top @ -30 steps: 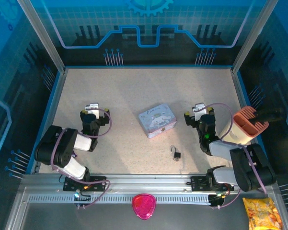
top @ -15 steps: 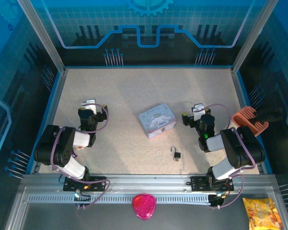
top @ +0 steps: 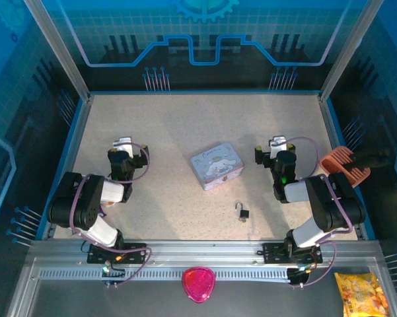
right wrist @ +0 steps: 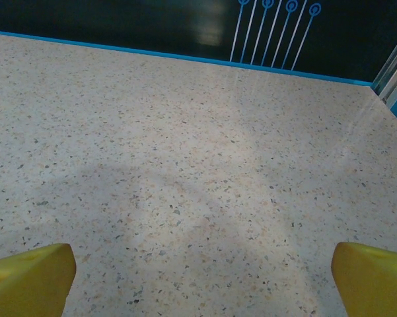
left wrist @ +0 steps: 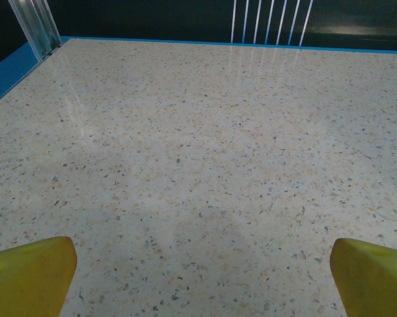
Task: Unlock a padlock with a key
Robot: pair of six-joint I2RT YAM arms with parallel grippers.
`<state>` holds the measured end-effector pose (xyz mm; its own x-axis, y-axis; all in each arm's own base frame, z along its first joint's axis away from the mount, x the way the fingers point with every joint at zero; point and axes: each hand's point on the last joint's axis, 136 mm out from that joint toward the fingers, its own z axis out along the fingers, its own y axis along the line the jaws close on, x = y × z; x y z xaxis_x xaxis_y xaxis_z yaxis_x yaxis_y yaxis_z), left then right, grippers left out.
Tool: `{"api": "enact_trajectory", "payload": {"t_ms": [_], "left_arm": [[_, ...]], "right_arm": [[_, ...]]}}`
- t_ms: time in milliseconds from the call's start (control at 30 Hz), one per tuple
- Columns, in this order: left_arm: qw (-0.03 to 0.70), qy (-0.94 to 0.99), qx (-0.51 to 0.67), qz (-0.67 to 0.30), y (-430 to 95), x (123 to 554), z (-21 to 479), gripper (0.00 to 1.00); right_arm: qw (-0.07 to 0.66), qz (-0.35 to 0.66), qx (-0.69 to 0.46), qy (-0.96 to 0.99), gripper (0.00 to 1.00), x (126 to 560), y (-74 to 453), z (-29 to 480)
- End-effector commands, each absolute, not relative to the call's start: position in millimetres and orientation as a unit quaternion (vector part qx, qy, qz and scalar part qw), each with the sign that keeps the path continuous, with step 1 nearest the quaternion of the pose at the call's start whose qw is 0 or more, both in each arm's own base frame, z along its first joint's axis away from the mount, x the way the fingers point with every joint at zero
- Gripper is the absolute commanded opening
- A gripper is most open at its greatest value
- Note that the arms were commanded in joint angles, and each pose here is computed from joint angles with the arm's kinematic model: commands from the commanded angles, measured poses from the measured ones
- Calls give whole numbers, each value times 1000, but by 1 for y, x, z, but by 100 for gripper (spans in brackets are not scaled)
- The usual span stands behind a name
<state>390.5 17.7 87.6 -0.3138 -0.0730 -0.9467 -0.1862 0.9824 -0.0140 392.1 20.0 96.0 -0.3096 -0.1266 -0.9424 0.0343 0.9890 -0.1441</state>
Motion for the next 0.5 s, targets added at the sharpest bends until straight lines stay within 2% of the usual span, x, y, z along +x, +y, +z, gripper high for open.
{"api": "enact_trajectory", "payload": {"t_ms": [0, 467], "left_arm": [[593, 800, -84, 35, 16, 395, 99, 99], [593, 800, -84, 35, 16, 395, 99, 99]], "right_arm": [[594, -77, -5, 801, 100, 395, 9, 103], [594, -76, -5, 801, 100, 395, 10, 103]]}}
